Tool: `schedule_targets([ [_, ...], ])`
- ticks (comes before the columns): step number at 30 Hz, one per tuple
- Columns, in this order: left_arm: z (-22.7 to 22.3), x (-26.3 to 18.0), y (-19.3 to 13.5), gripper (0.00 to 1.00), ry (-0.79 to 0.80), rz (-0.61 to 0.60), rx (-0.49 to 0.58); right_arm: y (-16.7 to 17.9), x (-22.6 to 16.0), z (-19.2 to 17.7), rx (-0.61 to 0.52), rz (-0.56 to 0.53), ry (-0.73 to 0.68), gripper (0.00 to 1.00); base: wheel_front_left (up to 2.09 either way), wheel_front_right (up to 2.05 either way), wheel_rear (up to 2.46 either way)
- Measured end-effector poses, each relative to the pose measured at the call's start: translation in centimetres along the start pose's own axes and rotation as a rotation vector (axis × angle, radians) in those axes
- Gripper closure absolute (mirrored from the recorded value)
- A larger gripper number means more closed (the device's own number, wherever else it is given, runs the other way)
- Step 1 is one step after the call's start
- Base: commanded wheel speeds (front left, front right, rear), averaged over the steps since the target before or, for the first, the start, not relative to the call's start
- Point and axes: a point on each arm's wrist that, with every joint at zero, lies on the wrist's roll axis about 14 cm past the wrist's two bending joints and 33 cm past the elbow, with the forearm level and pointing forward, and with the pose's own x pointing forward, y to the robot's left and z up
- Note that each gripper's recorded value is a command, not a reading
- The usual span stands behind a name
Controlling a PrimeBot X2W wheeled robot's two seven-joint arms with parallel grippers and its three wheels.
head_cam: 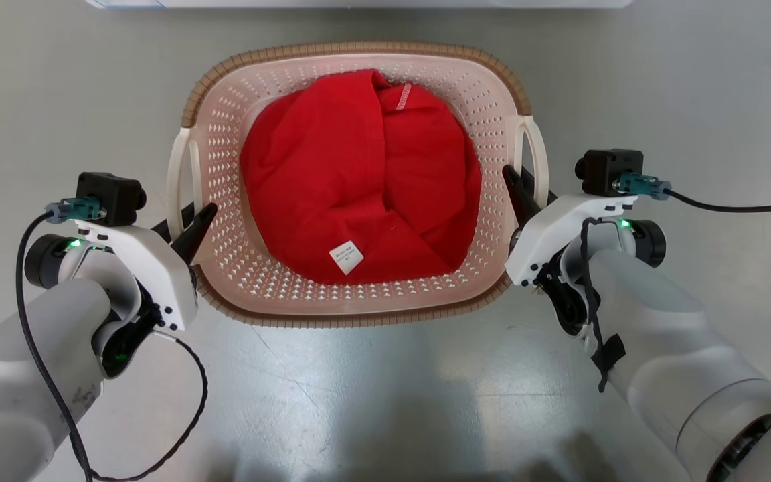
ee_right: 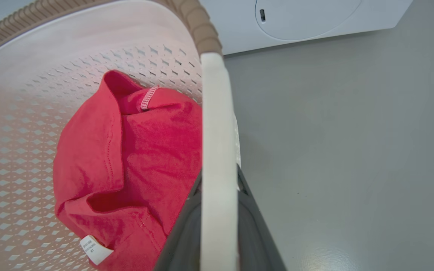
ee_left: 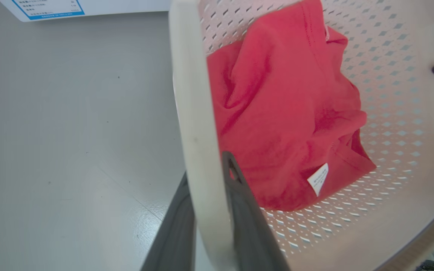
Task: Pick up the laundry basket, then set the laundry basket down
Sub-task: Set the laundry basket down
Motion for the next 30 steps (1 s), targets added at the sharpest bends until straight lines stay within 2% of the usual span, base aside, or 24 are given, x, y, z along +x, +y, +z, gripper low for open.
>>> schedule_targets([
  [30,-1.0,3.4,1.5,1.00,0.006,-0.019,-0.014,-2.7,3.1,-1.5,-0.001,-0.028,-0.024,1.00,0.00,0.00,0.00],
])
